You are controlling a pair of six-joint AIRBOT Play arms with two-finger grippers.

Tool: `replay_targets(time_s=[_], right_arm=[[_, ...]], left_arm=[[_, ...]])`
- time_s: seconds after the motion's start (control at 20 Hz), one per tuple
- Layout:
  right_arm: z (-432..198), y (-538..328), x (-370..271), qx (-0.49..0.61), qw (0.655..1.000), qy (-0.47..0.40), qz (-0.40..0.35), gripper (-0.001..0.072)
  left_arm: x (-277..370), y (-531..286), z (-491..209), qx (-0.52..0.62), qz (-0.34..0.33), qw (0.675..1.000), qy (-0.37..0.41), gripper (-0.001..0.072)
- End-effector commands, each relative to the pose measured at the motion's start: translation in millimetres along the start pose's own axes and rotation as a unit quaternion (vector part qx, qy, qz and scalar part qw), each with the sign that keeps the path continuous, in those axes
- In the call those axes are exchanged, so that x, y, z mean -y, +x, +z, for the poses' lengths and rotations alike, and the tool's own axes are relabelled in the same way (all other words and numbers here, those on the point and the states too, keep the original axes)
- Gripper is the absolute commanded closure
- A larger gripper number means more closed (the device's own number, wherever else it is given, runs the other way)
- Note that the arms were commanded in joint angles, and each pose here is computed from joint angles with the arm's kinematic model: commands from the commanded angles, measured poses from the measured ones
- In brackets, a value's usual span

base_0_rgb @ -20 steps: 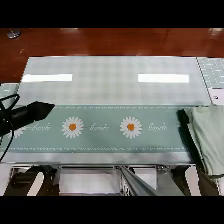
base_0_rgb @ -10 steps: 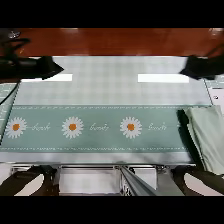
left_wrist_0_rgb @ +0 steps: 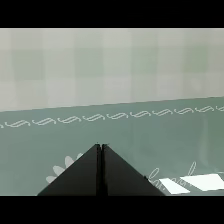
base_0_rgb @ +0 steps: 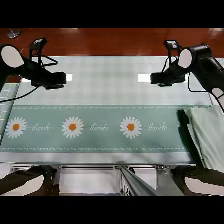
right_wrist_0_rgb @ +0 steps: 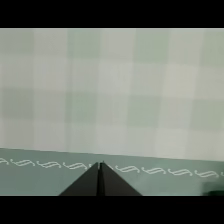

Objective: Fold the shirts.

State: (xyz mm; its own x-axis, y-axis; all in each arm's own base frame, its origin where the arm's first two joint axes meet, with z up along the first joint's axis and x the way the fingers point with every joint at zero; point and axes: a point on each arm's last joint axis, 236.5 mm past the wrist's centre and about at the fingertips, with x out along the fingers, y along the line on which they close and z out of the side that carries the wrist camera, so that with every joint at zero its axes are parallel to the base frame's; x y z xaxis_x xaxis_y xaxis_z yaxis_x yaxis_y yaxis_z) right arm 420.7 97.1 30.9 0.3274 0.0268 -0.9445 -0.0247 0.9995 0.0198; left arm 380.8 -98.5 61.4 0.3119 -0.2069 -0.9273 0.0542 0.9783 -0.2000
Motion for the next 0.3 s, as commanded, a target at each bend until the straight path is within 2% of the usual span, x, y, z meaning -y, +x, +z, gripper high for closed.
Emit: replay_targets(time_s=[0.0,0.25], right_arm=[[-1.9,0.4,2.3,-0.003,1.0,-0.006,-0.012,0.0691],[-1.9,0.4,2.3,-0.003,1.0,-0.006,-0.012,0.0691]], left_arm=[[-6.2,4.2,-6.6,-0.019,0.014,1.0,0.003,0.0685],[-6.5,4.9,-6.7,-0.02,0.014,1.0,0.003,0.0685]])
